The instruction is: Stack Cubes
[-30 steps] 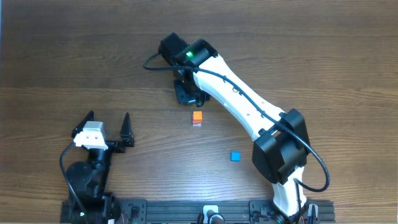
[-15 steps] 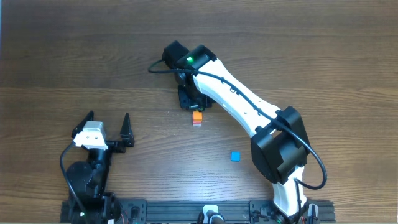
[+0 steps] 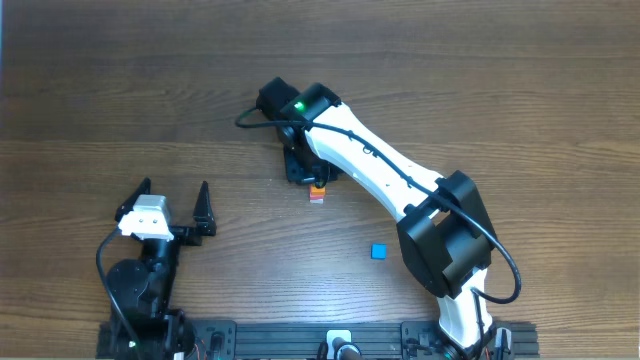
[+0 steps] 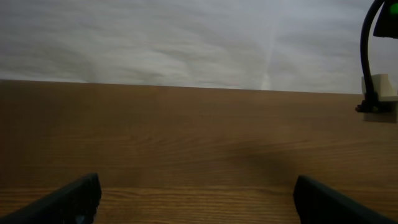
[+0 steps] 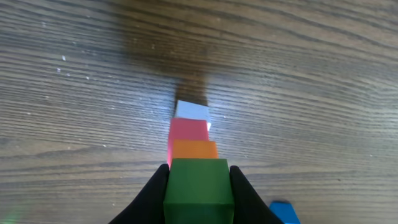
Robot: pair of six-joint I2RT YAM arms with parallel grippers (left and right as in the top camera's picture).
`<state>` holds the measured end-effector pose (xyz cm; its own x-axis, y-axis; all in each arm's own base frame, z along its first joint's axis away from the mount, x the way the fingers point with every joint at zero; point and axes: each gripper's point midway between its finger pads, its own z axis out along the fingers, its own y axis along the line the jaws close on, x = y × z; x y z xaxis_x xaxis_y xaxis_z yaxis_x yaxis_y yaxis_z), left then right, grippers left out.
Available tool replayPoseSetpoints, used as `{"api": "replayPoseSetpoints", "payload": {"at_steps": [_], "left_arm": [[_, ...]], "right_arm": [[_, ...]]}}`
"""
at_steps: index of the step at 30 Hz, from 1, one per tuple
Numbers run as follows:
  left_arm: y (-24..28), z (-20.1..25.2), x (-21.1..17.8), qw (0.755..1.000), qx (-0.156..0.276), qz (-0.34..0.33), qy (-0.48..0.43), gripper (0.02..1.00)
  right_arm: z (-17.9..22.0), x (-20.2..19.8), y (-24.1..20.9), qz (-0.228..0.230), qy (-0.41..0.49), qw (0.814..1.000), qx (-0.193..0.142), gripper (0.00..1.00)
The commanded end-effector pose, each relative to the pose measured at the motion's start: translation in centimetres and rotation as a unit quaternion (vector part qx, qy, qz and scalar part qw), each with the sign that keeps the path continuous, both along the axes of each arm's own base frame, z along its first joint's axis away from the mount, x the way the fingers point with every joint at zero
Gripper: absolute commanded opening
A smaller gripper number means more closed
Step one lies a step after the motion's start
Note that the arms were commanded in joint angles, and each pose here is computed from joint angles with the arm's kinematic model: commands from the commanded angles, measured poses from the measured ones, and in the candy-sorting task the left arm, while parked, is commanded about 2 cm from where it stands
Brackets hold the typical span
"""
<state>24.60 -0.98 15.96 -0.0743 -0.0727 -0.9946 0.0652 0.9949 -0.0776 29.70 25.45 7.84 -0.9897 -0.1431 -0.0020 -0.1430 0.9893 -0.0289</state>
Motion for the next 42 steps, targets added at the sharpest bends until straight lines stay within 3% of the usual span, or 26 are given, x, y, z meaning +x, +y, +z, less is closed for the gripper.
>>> {"api": "replayPoseSetpoints", "payload": {"at_steps": [1,32,42], "left_arm": [[-0.09,-0.12,-0.02,1.000,0.005,-0.004,-0.001,1.000],[-0.09,-0.12,-0.02,1.000,0.005,-0.004,-0.001,1.000],[-0.09,-0.12,-0.02,1.000,0.005,-0.004,-0.001,1.000]], "right_arm": [[1.17,-0.31,0.62,0.001,-0.015,1.000,0.014,0.009],[0.45,-1.11,0.18,-0.004,-0.037,0.999,0.035,0.012],[0.34,-1.19,0.10,-0.004,-0.035,0.999,0.033,0.316]]}}
